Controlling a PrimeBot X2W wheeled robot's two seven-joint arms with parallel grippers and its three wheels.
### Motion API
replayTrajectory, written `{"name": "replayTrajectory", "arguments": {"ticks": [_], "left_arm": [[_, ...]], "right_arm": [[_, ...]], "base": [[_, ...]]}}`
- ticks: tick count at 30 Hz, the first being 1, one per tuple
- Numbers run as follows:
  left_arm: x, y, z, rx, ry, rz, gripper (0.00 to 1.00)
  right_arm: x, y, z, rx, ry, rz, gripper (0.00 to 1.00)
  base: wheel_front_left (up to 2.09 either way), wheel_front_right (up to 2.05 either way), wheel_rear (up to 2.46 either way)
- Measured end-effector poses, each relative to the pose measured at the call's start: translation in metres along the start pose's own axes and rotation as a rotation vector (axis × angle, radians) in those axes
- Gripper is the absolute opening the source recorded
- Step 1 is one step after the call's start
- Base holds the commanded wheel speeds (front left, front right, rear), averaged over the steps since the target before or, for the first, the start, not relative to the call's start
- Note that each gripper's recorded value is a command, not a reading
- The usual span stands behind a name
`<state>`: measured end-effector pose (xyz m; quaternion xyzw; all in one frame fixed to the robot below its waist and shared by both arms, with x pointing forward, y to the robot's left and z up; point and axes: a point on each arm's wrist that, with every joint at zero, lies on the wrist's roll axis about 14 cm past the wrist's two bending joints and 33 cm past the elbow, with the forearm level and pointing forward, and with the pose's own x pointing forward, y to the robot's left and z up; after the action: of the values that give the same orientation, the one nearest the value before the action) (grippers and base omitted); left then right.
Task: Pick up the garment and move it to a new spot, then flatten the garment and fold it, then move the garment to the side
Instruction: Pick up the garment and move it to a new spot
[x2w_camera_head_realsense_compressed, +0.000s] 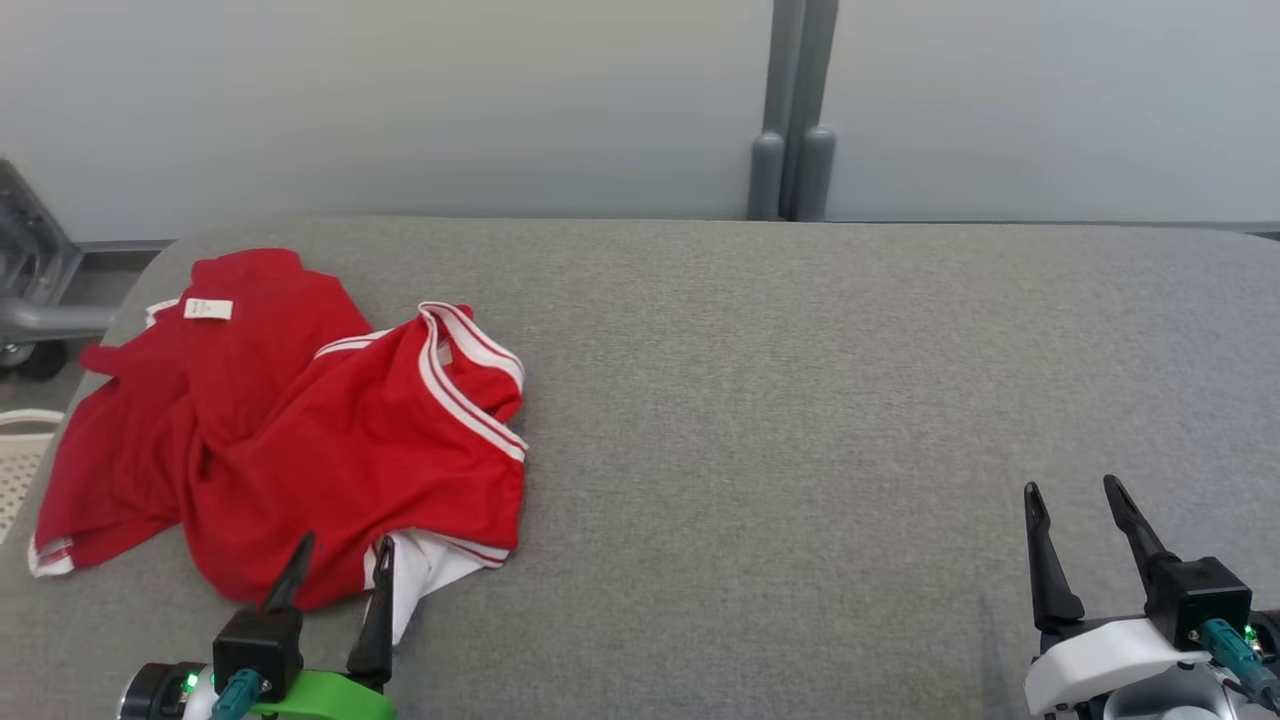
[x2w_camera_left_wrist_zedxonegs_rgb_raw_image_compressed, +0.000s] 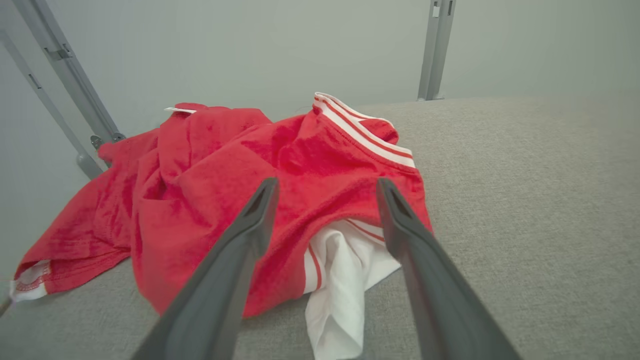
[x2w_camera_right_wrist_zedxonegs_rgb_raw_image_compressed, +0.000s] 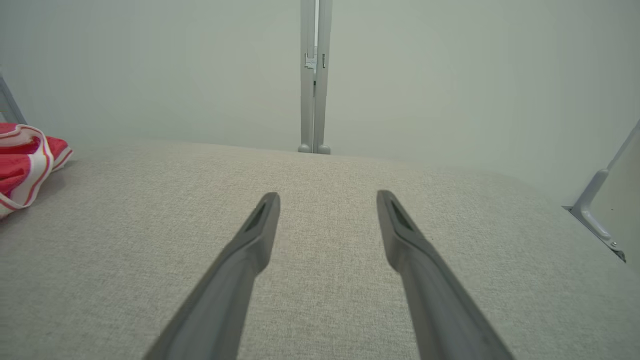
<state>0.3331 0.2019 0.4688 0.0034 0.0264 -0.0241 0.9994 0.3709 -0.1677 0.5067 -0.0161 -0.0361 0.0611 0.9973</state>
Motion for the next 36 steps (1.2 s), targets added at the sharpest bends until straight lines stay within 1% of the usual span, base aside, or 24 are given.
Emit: {"name": "replayTrajectory", "arguments": {"ticks": [4, 13, 16, 20, 22, 26, 29, 31, 33, 36], "left_arm": [[-0.012, 0.017, -0.001, -0.006, 0.0, 0.062, 1.0], [-0.068, 0.073, -0.011, -0.027, 0.017, 0.285, 1.0], [-0.088, 0.089, -0.014, -0.037, 0.019, 0.36, 1.0], [-0.104, 0.099, -0.014, -0.047, 0.013, 0.417, 1.0], [-0.107, 0.101, -0.014, -0.049, 0.014, 0.431, 1.0], [-0.097, 0.1, -0.005, -0.07, -0.016, 0.433, 1.0], [-0.078, 0.105, 0.003, -0.119, -0.042, 0.438, 1.0], [-0.064, 0.104, -0.013, -0.213, 0.021, 0.439, 1.0], [-0.041, 0.099, -0.017, -0.289, 0.076, 0.409, 1.0], [-0.002, 0.087, -0.012, -0.36, 0.139, 0.332, 1.0]], "right_arm": [[0.011, 0.02, 0.0, 0.004, -0.002, 0.06, 1.0], [0.042, 0.104, 0.006, 0.033, -0.023, 0.298, 1.0], [0.047, 0.126, 0.007, 0.04, -0.023, 0.358, 1.0], [0.05, 0.148, 0.006, 0.043, -0.02, 0.418, 1.0], [0.051, 0.153, 0.004, 0.049, -0.013, 0.431, 1.0], [0.057, 0.15, 0.0, 0.046, -0.007, 0.425, 1.0], [0.068, 0.145, -0.001, 0.033, -0.016, 0.418, 1.0], [0.074, 0.139, -0.006, 0.028, -0.009, 0.407, 1.0], [0.081, 0.135, -0.012, 0.024, -0.001, 0.399, 1.0], [0.09, 0.13, -0.023, 0.024, 0.016, 0.391, 1.0]], "base": [[0.0, 0.0, 0.0], [0.0, 0.0, 0.0], [0.0, 0.0, 0.0], [0.0, 0.0, 0.0], [0.0, 0.0, 0.0], [0.0, 0.0, 0.0], [0.0, 0.0, 0.0], [0.0, 0.0, 0.0], [0.0, 0.0, 0.0], [0.0, 0.0, 0.0]]}}
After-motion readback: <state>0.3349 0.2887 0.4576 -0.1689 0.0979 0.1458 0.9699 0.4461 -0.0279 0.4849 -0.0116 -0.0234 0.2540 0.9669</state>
